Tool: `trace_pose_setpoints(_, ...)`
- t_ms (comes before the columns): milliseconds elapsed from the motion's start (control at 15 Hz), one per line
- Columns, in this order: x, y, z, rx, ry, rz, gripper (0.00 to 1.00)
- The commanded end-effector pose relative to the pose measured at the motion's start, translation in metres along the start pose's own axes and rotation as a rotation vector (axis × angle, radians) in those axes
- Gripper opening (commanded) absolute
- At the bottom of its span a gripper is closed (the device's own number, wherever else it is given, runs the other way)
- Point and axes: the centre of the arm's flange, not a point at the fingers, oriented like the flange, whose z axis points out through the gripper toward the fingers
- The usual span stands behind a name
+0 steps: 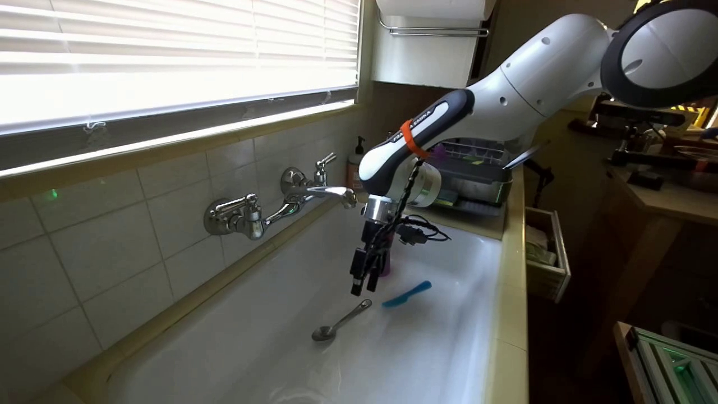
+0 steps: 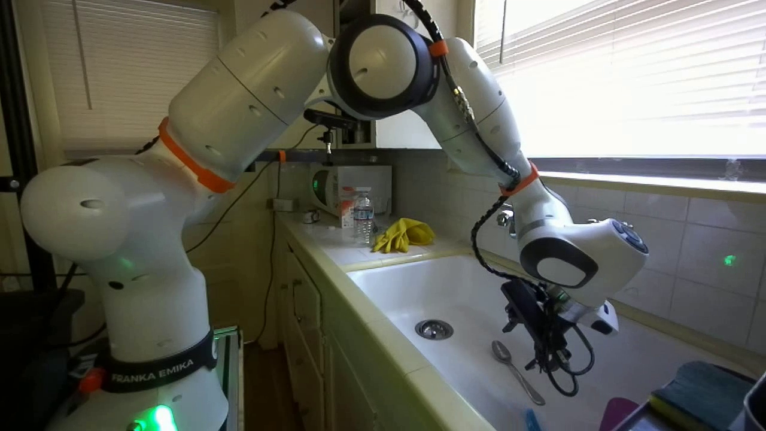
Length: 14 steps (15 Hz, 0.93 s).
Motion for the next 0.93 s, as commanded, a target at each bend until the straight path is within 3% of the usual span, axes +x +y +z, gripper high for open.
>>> trace_pose_setpoints(0,0.016,0.012,0.017,0.020,-0.011,-0.009,0.58)
trace_pose_setpoints(467,0.030,0.014,0.046,0.035,0.005,-0.055,0.05)
trace_pose_setpoints(600,0.034,0.013,0.050,0.035,0.011,-0.061,0.00)
trace_pose_setpoints(867,0.045,0.013,0.057,0.024,0.040,-0.074,0.00)
